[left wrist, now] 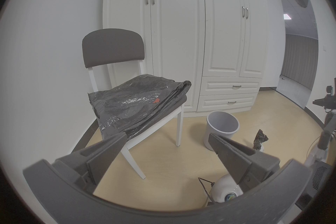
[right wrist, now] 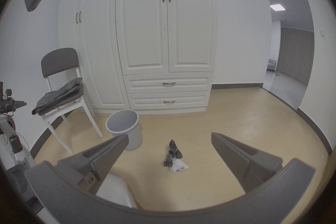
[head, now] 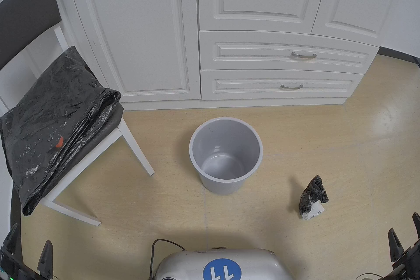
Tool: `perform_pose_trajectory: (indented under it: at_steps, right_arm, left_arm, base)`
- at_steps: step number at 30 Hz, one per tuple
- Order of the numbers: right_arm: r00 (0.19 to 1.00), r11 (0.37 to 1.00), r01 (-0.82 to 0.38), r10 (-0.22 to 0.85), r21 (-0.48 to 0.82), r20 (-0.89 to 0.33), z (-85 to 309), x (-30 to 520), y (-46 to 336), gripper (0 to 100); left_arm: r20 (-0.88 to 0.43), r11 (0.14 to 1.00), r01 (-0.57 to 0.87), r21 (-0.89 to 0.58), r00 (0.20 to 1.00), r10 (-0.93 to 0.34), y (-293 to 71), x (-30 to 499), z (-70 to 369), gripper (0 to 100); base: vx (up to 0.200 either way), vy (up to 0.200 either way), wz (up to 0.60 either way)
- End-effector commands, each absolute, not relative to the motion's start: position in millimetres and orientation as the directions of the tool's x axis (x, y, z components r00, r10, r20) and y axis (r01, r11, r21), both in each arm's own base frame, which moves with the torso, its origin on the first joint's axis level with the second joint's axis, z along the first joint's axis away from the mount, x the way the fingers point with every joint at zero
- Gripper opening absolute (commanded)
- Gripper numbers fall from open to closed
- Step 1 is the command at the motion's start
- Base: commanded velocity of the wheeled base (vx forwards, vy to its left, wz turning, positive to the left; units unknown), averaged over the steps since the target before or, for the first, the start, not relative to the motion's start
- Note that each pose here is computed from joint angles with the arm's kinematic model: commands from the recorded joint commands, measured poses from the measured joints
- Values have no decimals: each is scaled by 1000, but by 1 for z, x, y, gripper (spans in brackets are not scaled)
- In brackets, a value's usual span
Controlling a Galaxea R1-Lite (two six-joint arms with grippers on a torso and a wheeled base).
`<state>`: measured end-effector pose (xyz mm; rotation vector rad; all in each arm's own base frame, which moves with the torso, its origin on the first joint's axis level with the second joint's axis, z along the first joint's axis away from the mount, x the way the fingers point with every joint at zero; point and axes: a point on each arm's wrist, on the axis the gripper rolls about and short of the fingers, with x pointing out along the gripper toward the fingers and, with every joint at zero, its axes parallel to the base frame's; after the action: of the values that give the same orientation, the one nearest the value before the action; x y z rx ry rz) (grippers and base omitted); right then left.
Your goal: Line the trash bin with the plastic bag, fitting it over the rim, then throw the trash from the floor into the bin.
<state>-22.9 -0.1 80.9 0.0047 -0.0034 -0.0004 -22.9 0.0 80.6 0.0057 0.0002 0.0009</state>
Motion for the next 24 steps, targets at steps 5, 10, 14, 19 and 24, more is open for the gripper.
perform_pose_trajectory:
  at_steps: [5,10,14,19,24]
  right_arm:
    - [1000,1000,2,-2,5,3,76,-23,0,100]
    - [1000,1000,2,-2,3,0,75,-23,0,100]
    - [1000,1000,0,0,5,2,76,-23,0,100]
    - [1000,1000,0,0,5,3,76,-23,0,100]
    - [1000,1000,0,0,3,2,76,-23,0,100]
  left_arm:
    - [-2,1000,-2,6,1000,2,0,-23,75,100]
    - [-3,1000,-2,6,1000,2,0,-23,75,100]
    - [-3,1000,-2,6,1000,2,0,-23,75,100]
    - [-3,1000,-2,6,1000,2,0,-23,75,100]
    - [-2,1000,-2,6,1000,2,0,-23,75,100]
  base:
    - [0,0,0]
    - [0,0,0]
    - [0,0,0]
    - [0,0,0]
    - [0,0,0]
